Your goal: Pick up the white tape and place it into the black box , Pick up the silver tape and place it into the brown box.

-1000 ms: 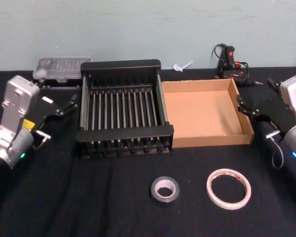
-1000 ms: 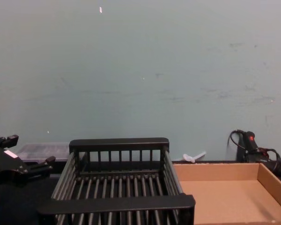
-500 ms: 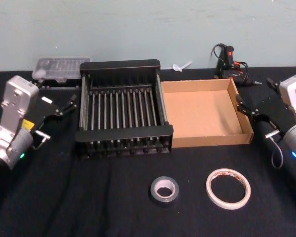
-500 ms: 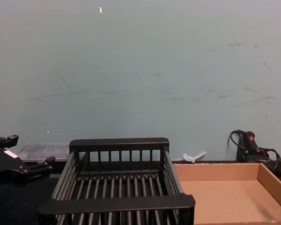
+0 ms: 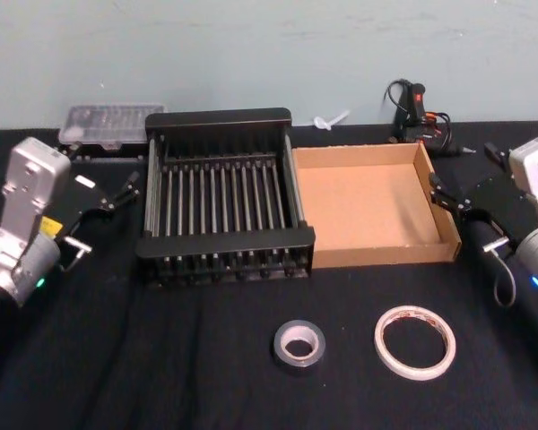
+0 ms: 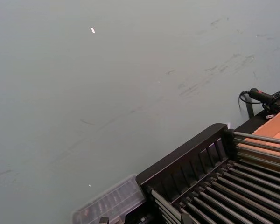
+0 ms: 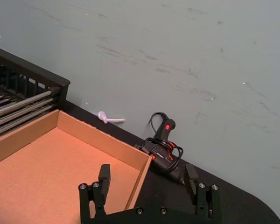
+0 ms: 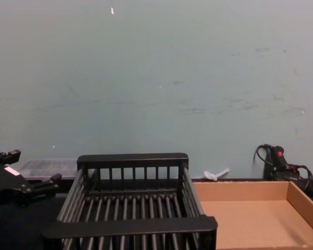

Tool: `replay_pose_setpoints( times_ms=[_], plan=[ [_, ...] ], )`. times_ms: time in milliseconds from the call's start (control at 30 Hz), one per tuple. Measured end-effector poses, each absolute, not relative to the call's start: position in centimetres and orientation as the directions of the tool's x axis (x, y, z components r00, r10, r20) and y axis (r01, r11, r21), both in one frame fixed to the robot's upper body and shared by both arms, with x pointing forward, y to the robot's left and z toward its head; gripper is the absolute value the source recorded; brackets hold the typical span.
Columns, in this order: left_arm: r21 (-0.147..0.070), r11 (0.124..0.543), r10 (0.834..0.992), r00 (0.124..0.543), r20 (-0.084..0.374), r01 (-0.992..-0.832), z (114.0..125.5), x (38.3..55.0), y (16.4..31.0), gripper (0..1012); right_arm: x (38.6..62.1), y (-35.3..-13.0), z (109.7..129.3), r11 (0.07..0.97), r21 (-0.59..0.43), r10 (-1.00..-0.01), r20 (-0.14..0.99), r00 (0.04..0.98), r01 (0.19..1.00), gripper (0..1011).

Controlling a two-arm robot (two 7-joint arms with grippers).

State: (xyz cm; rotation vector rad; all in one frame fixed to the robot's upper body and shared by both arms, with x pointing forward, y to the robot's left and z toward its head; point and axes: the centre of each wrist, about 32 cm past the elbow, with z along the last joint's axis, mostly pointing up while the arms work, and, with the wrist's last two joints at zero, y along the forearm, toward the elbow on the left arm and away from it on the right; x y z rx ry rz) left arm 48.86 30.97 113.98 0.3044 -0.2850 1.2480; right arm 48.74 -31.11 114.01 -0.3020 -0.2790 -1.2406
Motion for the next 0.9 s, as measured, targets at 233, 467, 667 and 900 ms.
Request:
replay_pose_setpoints(
  times_ms=[233, 467, 667, 900],
  plan=[
    [0.070, 0.287, 0.880, 0.292, 0.374, -0.955, 114.0, 48.9, 31.0, 1001, 48.0, -31.1, 114.2, 0.323, -0.088, -0.879, 0.341, 0.334, 0.942, 1000],
    [0.070, 0.287, 0.880, 0.292, 0.374, -0.955, 114.0, 48.9, 31.0, 1001, 46.5, -30.8, 114.6, 0.361, -0.105, -0.878, 0.296, 0.375, 0.927, 1000],
    [0.070, 0.287, 0.880, 0.292, 0.374, -0.955, 114.0, 48.9, 31.0, 1001, 44.8, -30.3, 115.0, 0.395, -0.123, -0.873, 0.258, 0.414, 0.910, 1002],
    [0.070, 0.287, 0.880, 0.292, 0.374, -0.955, 114.0, 48.9, 31.0, 1001, 42.9, -29.9, 115.3, 0.420, -0.155, -0.866, 0.228, 0.446, 0.894, 1000]
  ],
)
